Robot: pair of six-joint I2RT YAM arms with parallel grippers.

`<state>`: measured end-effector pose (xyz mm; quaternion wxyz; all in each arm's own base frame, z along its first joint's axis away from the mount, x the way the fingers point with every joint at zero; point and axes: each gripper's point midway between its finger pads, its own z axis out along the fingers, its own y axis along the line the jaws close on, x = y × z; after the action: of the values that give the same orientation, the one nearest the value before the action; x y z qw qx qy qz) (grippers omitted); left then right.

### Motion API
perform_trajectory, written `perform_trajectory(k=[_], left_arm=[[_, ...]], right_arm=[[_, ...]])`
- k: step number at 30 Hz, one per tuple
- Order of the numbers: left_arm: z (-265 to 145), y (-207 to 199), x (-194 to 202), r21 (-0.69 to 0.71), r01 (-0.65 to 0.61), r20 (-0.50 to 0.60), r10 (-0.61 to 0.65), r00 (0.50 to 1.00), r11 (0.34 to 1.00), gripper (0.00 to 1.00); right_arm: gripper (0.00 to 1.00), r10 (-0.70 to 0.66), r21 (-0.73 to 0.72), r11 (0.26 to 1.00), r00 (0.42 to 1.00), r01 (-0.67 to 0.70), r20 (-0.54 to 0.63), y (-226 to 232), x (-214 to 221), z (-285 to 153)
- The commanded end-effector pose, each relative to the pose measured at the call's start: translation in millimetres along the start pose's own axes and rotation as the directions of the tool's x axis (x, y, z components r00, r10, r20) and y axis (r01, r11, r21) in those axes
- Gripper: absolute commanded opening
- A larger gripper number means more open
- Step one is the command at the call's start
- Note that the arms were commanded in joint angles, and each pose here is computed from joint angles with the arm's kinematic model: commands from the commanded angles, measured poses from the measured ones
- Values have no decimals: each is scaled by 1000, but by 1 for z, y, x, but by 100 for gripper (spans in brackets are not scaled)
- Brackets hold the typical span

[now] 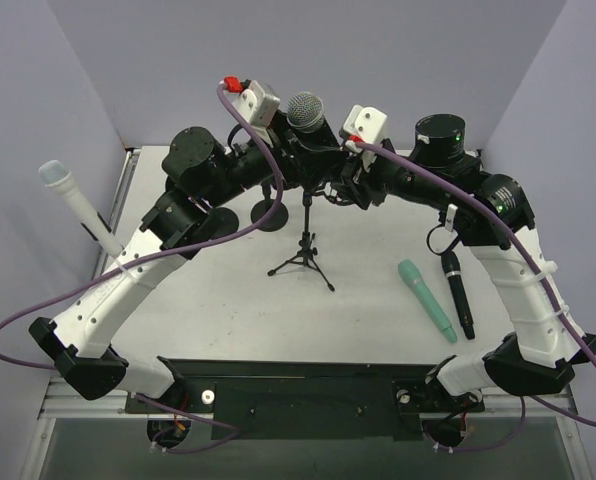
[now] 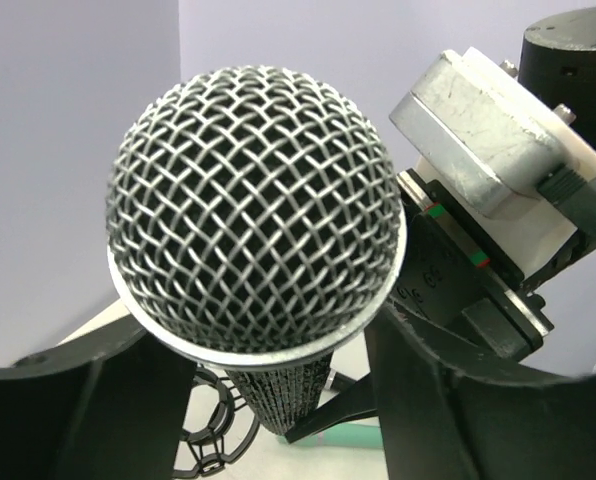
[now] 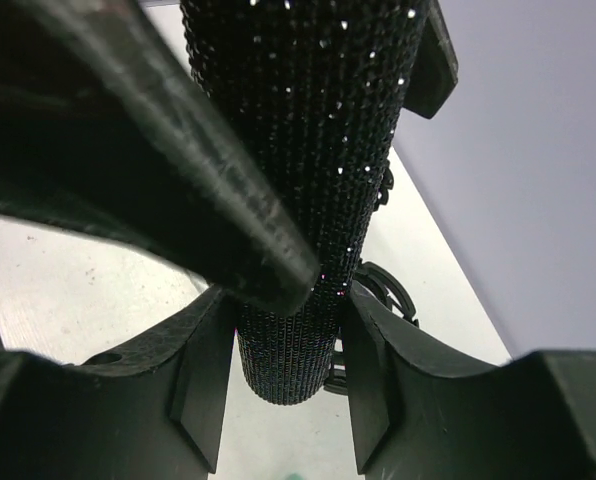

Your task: Remove the microphone from the stand

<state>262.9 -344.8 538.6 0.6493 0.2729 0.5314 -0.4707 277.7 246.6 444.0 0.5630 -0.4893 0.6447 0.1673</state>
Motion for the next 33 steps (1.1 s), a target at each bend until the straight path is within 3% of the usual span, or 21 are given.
perform_trajectory(k=[1, 8, 14, 18, 20, 24, 25, 28, 33], left_arm=[[-4, -1, -30, -28, -25, 98, 28, 995, 999, 77], [-18, 12, -43, -78, -83, 142, 94, 985, 994, 80], [-32, 13, -36, -44, -148, 109, 152, 982, 988, 83], [-41, 13, -30, -48, -177, 95, 181, 979, 983, 82], [-44, 16, -29, -54, -192, 93, 196, 976, 980, 82], [-48, 21, -31, -75, -205, 96, 211, 973, 976, 82], [-49, 21, -32, -77, -208, 98, 215, 972, 975, 82], [-52, 23, -32, -84, -216, 99, 224, 970, 973, 82], [-54, 25, -25, -86, -210, 79, 216, 973, 974, 82]], right_arm=[[0, -19, 103, 995, 998, 13, 62, -22, -22, -6], [0, 80, 165, 983, 996, -86, 47, -36, -2, -22], [0, 195, 334, 922, 980, -195, 33, -81, 31, -53], [0, 272, 457, 864, 959, -209, -75, -96, 93, -81], [0, 315, 519, 837, 927, -171, -205, -97, 142, -99], [0, 429, 537, 829, 798, -160, -424, -82, 238, -128], [0, 465, 551, 820, 739, -153, -487, -77, 266, -140], [0, 552, 600, 786, 608, -151, -571, -63, 318, -165], [0, 650, 698, 716, 393, -31, -650, -65, 378, -212]])
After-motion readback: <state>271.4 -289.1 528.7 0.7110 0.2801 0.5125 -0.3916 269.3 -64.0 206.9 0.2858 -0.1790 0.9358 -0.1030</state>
